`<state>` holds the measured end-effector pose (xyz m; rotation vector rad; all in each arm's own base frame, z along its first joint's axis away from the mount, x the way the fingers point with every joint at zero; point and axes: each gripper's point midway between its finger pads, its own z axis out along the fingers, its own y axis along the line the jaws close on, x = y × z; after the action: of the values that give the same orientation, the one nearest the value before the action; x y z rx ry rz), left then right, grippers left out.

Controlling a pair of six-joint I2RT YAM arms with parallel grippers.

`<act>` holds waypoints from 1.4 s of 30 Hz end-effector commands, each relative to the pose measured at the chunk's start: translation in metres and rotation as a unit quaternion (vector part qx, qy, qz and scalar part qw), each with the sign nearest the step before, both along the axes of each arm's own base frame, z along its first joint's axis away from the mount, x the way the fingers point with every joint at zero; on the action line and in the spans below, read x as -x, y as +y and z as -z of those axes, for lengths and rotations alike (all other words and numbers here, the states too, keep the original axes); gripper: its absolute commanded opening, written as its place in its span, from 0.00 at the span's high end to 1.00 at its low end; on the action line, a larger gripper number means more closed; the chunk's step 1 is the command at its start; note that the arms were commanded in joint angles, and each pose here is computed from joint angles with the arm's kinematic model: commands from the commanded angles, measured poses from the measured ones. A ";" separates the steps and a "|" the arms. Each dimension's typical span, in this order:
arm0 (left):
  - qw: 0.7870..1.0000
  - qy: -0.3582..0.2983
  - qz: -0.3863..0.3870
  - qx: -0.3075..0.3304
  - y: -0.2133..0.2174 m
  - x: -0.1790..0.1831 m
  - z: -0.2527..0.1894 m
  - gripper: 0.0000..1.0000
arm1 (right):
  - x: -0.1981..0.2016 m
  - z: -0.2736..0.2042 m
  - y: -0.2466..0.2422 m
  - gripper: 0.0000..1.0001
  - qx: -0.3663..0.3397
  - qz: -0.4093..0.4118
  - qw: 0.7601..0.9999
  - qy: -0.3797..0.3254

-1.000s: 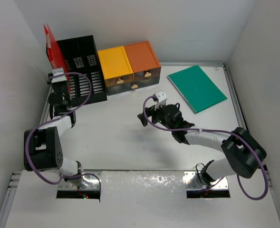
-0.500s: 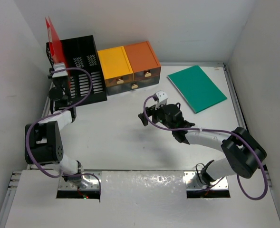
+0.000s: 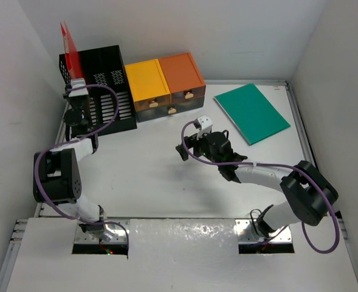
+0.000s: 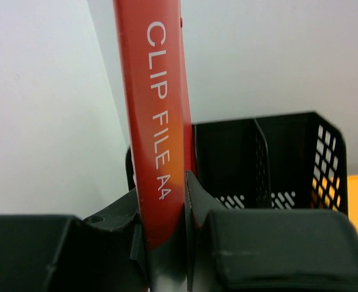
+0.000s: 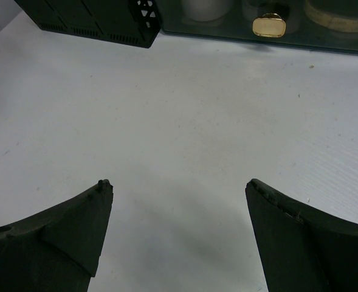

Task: Organize the desk

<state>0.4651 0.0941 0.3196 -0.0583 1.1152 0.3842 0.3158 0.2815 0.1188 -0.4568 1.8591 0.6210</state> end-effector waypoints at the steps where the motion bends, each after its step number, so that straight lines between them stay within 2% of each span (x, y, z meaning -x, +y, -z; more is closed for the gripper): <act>1: 0.997 -0.074 0.008 -0.013 -0.006 0.004 -0.043 1.00 | -0.009 -0.023 0.006 0.12 -0.020 -0.002 1.000 -0.023; 15: 1.000 -0.014 0.022 0.010 0.000 -0.002 0.013 1.00 | -0.006 -0.021 0.008 0.12 -0.021 -0.010 1.000 -0.017; 21: 0.998 0.033 0.020 0.043 0.006 -0.009 0.039 1.00 | -0.005 -0.018 0.005 0.10 -0.014 -0.007 1.000 -0.012; 22: 0.998 0.035 0.024 0.053 0.005 -0.012 0.031 1.00 | -0.006 -0.018 0.004 0.09 -0.012 -0.003 1.000 -0.012; 23: 0.996 0.048 0.019 0.066 0.008 -0.016 0.031 0.96 | -0.008 -0.019 0.002 0.06 -0.011 0.002 1.000 -0.014; 24: 0.990 0.105 0.014 0.088 0.010 -0.022 0.054 0.77 | -0.008 -0.017 0.000 0.05 -0.009 0.007 1.000 -0.011; 25: 0.989 0.106 0.014 0.105 0.011 -0.030 0.041 0.69 | -0.010 -0.018 -0.001 0.03 -0.009 0.011 1.000 -0.011; 26: 0.982 0.143 0.004 0.121 0.015 -0.032 0.056 0.63 | -0.012 -0.020 -0.004 0.01 -0.010 0.015 1.000 -0.010; 29: 0.984 0.130 0.007 0.122 0.014 -0.028 0.041 0.40 | -0.018 -0.022 -0.015 0.01 0.000 0.025 1.000 0.001; 30: 0.985 0.125 0.010 0.122 0.012 -0.021 0.038 0.28 | -0.018 -0.020 -0.020 0.01 0.008 0.029 0.999 0.011; 32: 0.984 0.130 0.018 0.122 0.008 -0.017 0.035 0.20 | -0.024 -0.026 -0.039 0.01 0.009 0.049 0.999 0.016; 36: 0.981 0.138 0.029 0.132 0.003 -0.012 0.018 0.18 | -0.034 -0.024 -0.098 0.01 0.034 0.133 0.990 0.030; 38: 0.978 0.152 0.036 0.137 -0.001 -0.011 0.019 0.17 | -0.044 -0.033 -0.136 0.01 0.022 0.183 0.982 0.029; 41: 0.974 0.167 0.050 0.142 -0.007 -0.008 0.013 0.17 | -0.056 -0.027 -0.191 0.01 -0.048 0.241 0.968 0.059; 42: 0.975 0.161 0.058 0.139 -0.009 -0.005 0.001 0.17 | -0.053 -0.023 -0.184 0.01 -0.117 0.213 0.966 0.083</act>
<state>0.4789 0.0911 0.2845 -0.1943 1.5038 0.1825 0.3706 0.1201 0.1513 -0.0207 1.9305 0.4024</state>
